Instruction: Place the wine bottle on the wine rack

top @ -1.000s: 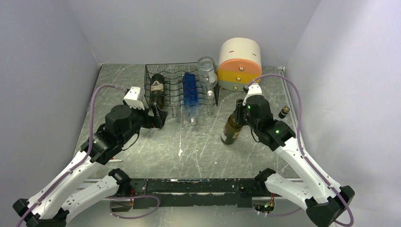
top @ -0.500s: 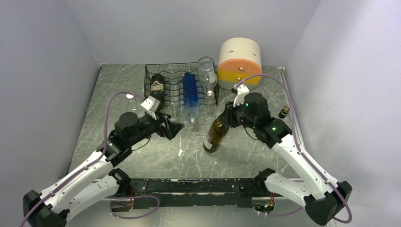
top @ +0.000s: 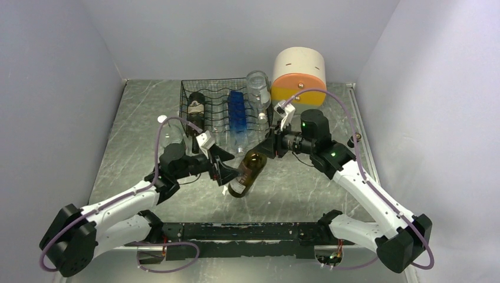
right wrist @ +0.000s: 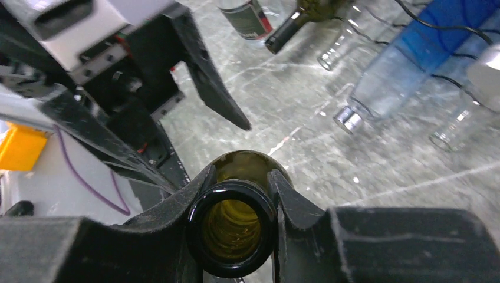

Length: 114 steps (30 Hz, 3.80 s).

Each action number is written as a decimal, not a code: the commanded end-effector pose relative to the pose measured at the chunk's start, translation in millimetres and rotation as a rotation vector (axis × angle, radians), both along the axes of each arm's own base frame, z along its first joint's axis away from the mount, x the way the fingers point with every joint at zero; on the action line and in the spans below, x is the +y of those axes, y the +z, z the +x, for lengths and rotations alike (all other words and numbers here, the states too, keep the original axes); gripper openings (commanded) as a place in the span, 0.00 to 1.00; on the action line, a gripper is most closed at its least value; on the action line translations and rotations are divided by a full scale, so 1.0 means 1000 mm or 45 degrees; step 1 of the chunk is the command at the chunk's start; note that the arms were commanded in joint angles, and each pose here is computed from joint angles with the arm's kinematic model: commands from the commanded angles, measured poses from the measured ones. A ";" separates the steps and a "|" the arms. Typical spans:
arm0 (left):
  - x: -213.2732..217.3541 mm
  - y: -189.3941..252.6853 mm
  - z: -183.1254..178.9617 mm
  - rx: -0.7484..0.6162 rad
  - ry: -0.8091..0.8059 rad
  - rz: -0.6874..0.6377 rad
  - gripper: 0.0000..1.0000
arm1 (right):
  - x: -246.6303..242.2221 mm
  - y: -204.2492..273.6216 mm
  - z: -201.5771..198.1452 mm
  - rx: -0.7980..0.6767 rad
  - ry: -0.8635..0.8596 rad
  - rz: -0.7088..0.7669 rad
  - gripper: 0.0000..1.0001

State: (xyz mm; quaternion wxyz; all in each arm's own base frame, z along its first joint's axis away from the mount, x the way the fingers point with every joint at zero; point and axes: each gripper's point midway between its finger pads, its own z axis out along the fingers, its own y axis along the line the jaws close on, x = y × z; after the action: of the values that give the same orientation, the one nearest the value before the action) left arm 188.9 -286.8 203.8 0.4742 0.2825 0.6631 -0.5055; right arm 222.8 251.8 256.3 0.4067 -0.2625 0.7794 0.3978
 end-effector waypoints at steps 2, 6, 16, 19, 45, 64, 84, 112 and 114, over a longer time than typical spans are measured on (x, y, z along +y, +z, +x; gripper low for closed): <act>-0.015 0.019 -0.015 -0.137 -0.208 -0.053 0.94 | 0.024 0.070 -0.013 -0.174 0.205 0.252 0.00; -0.018 0.020 -0.026 -0.106 -0.295 -0.084 0.94 | 0.031 0.079 -0.017 -0.190 0.279 0.307 0.00; -0.024 0.022 -0.034 -0.023 -0.385 -0.097 0.94 | 0.042 0.102 -0.050 -0.232 0.578 0.452 0.00; -0.025 0.028 -0.034 -0.026 -0.396 -0.100 1.00 | 0.043 0.101 -0.052 -0.226 0.612 0.456 0.00; -0.004 0.114 0.033 -1.129 -0.070 0.250 0.07 | -0.021 0.144 -0.032 -0.410 0.010 0.234 0.80; -0.013 0.184 0.086 -2.085 -0.143 0.771 0.07 | -0.053 0.141 -0.032 -0.308 -0.163 0.020 0.79; -0.035 0.196 0.125 -2.536 -0.230 1.113 0.07 | -0.018 0.060 0.008 -0.081 -0.081 -0.113 0.71; -0.052 0.186 0.118 -2.494 -0.246 1.088 0.09 | -0.005 0.017 0.020 0.036 -0.115 -0.083 0.01; -0.051 0.185 0.116 -2.484 -0.232 1.072 0.19 | -0.006 0.021 0.020 0.020 -0.128 -0.075 0.00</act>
State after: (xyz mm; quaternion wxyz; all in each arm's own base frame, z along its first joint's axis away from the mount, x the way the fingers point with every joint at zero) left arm 317.2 -330.5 320.0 0.5477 0.8114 0.1349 0.1528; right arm 233.8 249.2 268.3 0.3838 -0.2522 0.8114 0.3616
